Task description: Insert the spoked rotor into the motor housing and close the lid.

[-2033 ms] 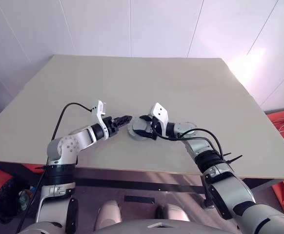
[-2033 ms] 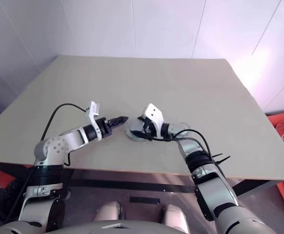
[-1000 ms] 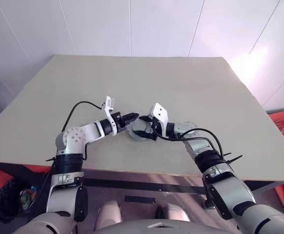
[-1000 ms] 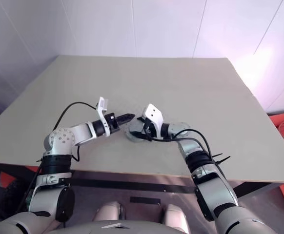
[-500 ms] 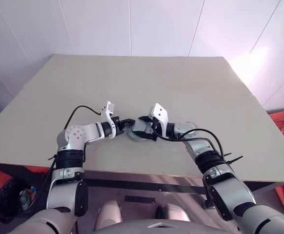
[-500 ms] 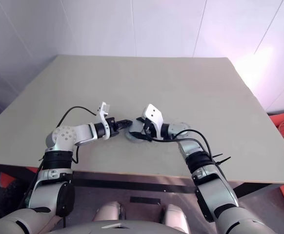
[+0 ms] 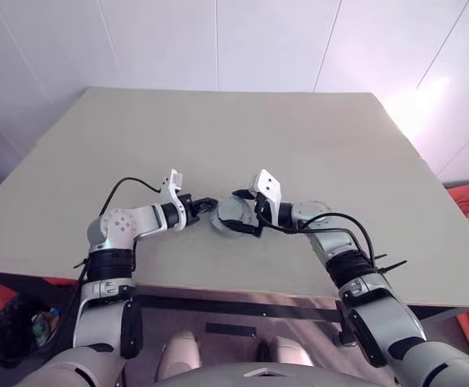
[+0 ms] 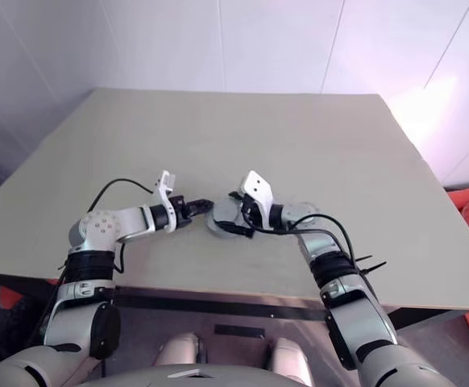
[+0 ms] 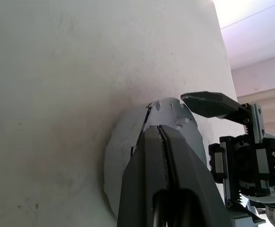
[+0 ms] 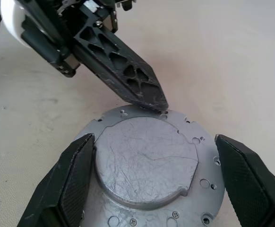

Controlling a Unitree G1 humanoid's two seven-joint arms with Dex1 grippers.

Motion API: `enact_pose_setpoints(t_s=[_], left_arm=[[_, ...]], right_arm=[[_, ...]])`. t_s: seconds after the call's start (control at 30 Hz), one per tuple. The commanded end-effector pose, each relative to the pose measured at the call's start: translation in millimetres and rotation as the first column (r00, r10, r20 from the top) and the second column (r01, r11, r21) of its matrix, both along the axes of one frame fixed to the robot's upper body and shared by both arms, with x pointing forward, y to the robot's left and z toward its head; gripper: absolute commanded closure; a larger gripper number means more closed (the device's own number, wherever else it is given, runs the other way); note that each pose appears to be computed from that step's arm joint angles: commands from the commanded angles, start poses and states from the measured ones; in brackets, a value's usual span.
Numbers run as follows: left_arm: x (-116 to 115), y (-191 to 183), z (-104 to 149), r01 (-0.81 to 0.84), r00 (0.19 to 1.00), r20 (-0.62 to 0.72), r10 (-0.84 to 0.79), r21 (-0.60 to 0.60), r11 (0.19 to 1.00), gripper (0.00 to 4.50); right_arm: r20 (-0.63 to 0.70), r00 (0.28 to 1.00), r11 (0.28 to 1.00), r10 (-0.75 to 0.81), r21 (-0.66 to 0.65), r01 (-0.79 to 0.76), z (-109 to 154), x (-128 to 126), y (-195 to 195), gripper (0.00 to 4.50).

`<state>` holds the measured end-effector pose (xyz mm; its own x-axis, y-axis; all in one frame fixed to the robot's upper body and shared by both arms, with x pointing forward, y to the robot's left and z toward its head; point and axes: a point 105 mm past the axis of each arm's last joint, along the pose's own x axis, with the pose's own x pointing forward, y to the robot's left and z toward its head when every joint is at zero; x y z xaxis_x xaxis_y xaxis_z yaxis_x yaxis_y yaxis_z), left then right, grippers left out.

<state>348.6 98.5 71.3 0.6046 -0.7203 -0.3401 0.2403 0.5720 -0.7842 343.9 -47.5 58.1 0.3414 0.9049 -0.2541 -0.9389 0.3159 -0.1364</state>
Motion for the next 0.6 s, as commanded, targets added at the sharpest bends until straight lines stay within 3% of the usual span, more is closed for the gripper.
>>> enact_pose_setpoints(t_s=[0.03, 0.27, 0.6], left_arm=[[4, 5, 7, -0.009, 1.0, 0.024, 0.009, 0.011, 1.0, 4.5], [5, 6, 9, -0.004, 1.0, 0.028, 0.004, -0.004, 1.0, 4.5], [9, 5, 28, -0.004, 0.994, 0.112, 0.011, -0.069, 0.998, 4.5]], right_arm=[[-0.076, 0.996, 0.996, -0.045, -0.077, 0.039, -29, -6, -14, 0.06], [-0.067, 0.997, 0.999, -0.034, 0.007, 0.034, -13, -4, -9, 0.06], [-0.07, 0.997, 0.999, -0.046, 0.01, 0.047, -13, -2, -8, 0.06]])
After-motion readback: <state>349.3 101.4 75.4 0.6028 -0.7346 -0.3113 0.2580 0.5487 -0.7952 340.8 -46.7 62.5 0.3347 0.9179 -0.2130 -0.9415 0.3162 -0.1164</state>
